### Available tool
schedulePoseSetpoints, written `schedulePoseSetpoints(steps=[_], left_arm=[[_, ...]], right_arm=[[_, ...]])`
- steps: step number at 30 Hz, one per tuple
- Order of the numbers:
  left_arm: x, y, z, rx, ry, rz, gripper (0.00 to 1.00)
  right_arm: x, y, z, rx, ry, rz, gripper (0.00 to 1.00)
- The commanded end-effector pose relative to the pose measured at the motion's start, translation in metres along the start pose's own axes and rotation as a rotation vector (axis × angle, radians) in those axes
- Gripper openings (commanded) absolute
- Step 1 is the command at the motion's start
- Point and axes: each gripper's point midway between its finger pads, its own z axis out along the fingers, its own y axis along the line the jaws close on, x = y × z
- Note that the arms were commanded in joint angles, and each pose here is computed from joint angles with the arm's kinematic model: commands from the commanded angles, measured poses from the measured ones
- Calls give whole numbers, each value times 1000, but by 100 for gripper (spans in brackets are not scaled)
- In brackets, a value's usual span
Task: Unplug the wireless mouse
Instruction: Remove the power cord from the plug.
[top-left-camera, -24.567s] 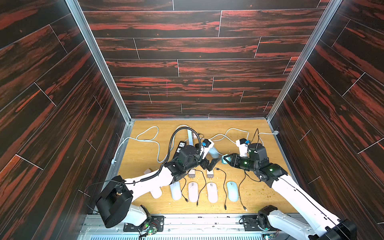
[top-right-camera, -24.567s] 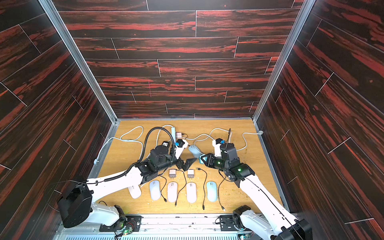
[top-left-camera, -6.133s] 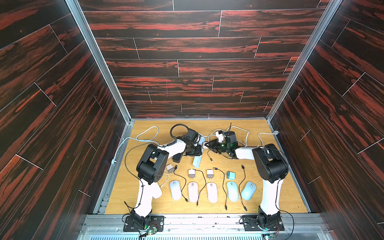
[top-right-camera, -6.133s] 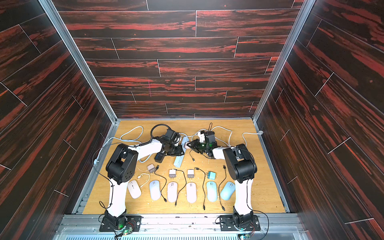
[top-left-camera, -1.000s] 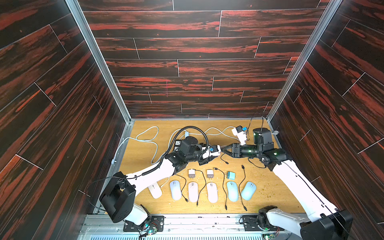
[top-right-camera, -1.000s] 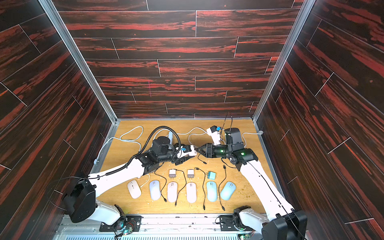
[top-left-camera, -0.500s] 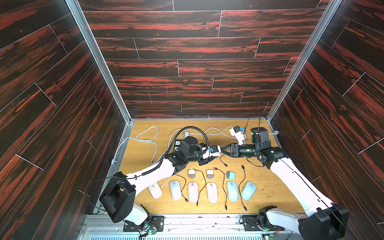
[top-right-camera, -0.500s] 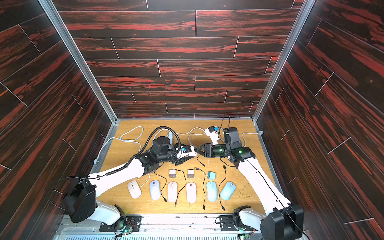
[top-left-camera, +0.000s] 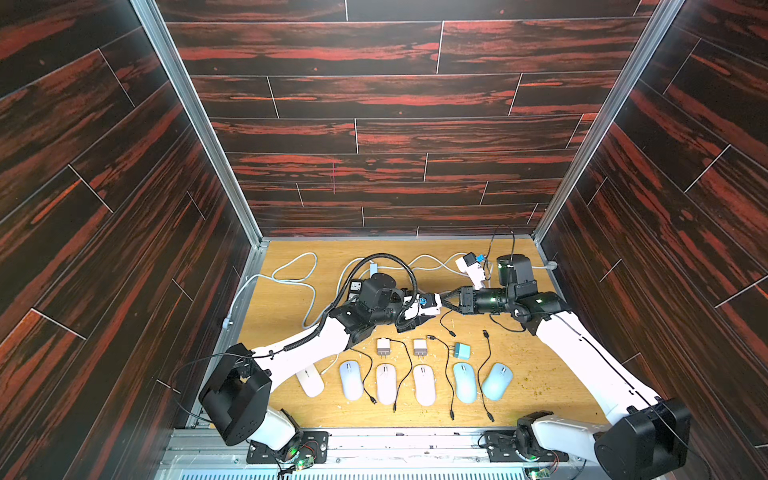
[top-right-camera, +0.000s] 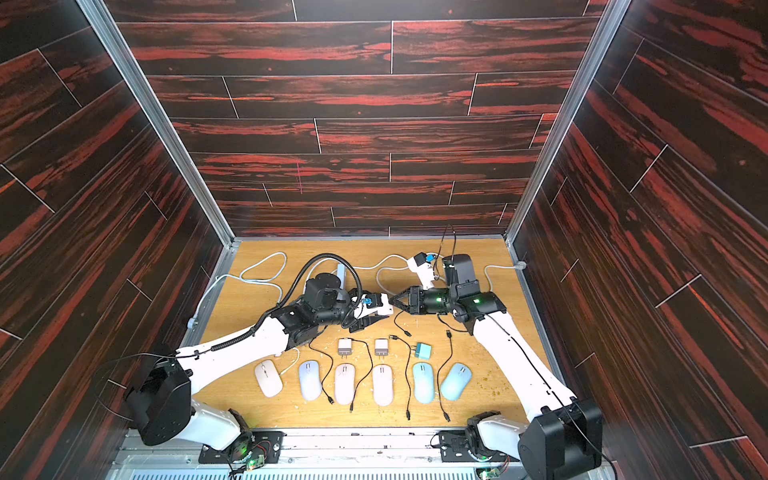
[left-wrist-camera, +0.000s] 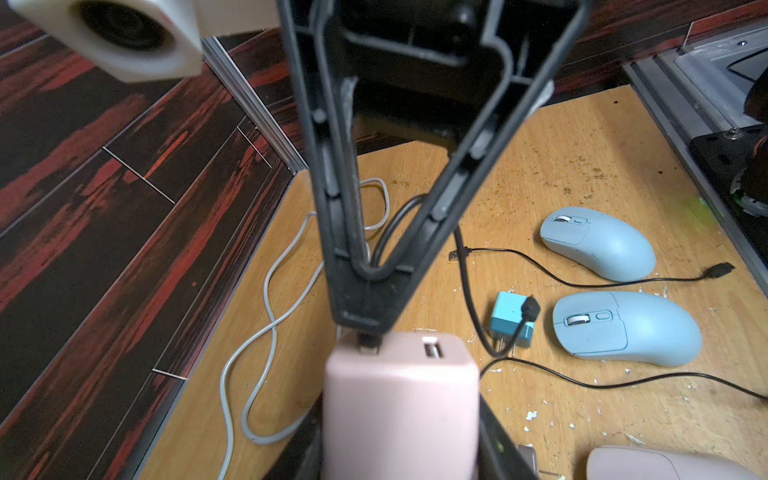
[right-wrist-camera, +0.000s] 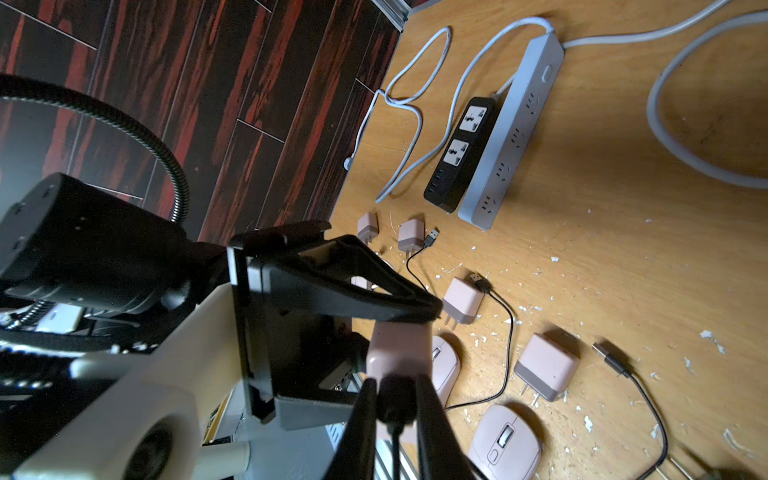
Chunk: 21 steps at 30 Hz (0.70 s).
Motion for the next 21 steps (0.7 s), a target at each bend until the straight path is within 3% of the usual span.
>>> schedulePoseSetpoints(steps=[1, 6, 21], left_arm=[[-16, 5, -7, -16, -31, 30, 0], [-10, 6, -9, -31, 2, 27, 0], [27, -4, -19, -19, 142, 66, 0]], right_arm=[[1, 12, 0, -36, 14, -35, 11], [2, 12, -5, -12, -7, -51, 0], [-6, 7, -44, 67, -94, -68, 0]])
